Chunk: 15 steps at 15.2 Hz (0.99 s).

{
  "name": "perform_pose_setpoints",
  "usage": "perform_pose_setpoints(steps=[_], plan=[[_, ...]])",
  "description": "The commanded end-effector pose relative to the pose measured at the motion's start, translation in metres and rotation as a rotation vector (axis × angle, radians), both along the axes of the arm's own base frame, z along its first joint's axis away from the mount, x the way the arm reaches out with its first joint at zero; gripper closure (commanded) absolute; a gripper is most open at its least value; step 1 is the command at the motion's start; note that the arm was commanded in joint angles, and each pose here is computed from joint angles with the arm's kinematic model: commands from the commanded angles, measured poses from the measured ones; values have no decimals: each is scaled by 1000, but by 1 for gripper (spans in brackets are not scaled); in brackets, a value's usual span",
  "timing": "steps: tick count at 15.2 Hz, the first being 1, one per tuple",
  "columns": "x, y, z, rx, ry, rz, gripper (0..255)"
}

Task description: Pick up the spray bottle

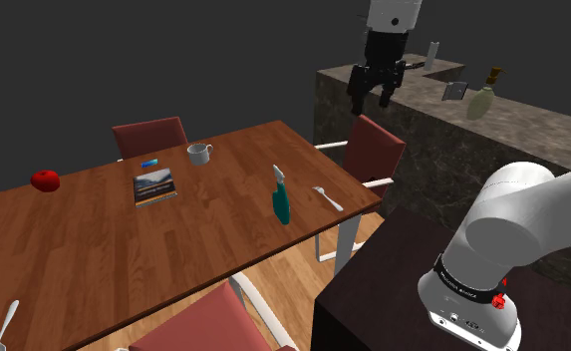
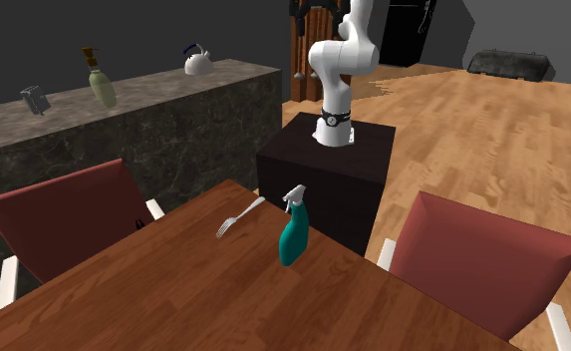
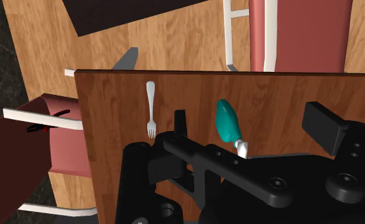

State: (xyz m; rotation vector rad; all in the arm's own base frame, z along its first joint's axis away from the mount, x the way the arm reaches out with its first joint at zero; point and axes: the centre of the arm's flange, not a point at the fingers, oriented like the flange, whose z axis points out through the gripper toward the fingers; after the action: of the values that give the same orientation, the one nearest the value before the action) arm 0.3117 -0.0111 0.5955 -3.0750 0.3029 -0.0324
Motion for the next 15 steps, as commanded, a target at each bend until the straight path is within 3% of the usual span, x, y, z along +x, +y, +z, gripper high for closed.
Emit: perform_pose_setpoints(steps=[1,15], plan=[[0,0,0,0,0,0,0],[129,34,-131,-24,14,5,0]])
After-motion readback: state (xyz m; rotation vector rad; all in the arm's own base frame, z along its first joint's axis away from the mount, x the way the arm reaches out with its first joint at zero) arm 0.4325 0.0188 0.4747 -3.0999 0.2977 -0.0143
